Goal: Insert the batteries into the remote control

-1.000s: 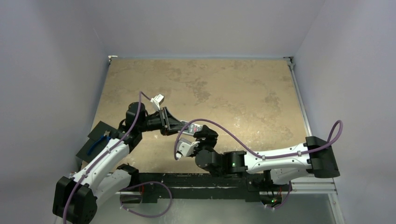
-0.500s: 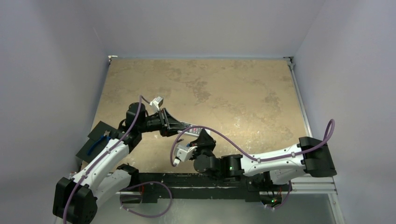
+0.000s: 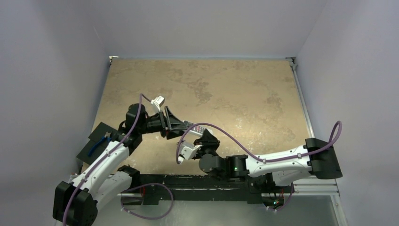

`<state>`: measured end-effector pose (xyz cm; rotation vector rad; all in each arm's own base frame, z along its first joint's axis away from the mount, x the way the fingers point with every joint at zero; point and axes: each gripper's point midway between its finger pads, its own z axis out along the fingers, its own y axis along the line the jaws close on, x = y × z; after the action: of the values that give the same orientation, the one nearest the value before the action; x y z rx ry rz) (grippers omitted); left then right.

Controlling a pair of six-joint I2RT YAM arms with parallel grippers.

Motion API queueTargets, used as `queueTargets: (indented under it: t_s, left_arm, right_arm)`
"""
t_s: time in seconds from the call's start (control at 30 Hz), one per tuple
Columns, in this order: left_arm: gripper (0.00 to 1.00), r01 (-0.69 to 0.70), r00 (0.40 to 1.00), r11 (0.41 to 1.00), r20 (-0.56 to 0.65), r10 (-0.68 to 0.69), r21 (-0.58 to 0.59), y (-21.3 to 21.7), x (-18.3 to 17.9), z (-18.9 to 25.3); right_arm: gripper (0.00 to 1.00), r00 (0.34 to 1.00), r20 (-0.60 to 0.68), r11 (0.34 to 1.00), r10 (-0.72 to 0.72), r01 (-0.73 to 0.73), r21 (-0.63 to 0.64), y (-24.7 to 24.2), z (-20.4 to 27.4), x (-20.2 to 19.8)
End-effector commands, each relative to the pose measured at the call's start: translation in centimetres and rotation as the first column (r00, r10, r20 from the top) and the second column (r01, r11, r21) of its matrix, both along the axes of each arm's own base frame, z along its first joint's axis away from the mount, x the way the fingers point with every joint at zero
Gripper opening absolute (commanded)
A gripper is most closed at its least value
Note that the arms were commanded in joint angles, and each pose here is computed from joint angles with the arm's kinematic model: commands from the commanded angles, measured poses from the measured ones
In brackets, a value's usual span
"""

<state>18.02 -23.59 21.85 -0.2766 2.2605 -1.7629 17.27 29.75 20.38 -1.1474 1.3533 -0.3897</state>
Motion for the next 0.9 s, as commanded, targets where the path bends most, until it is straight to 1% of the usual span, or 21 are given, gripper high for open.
queueTargets:
  t_s: [0.0,0.07,0.17,0.23,0.4,0.57,0.73,0.87]
  left_arm:
    - [0.59,0.011,0.990,1.000,0.138,-0.013,0.015,0.1,0.4,1.7]
    - [0.63,0.009,0.992,0.999,0.128,-0.013,0.031,0.2,0.3,1.5]
    - [0.66,0.000,0.987,0.999,0.163,-0.008,0.051,0.4,0.6,1.8]
    - [0.70,-0.008,0.981,0.997,0.193,-0.006,0.074,0.5,0.9,2.0]
    - [0.76,-0.017,0.969,0.993,0.247,-0.011,0.113,0.7,1.2,2.0]
    - [0.77,-0.006,0.953,0.989,0.301,-0.039,0.147,0.9,1.3,1.9]
    - [0.77,0.006,0.932,0.982,0.355,-0.074,0.190,1.1,1.3,1.6]
    - [0.78,0.017,0.923,0.981,0.373,-0.089,0.193,1.1,1.1,1.7]
  right_arm:
    - [0.00,0.999,-0.042,0.990,0.011,-0.005,0.140,0.2,1.8,-0.2]
    - [0.00,0.998,-0.060,0.989,0.033,-0.024,0.147,0.4,1.8,-0.4]
    - [0.00,0.993,-0.102,0.987,0.060,-0.043,0.156,0.6,1.6,-0.6]
    - [0.00,0.987,-0.146,0.985,0.074,-0.049,0.168,0.7,1.4,-0.5]
    - [0.00,0.954,-0.272,0.980,0.123,-0.073,0.187,0.9,0.8,-0.5]
    - [0.00,0.893,-0.414,0.968,0.178,-0.083,0.239,1.0,0.3,-0.2]
    - [0.00,0.821,-0.531,0.953,0.212,-0.054,0.297,0.7,0.1,0.5]
    - [0.00,0.744,-0.610,0.935,0.273,-0.056,0.351,1.1,0.0,0.2]
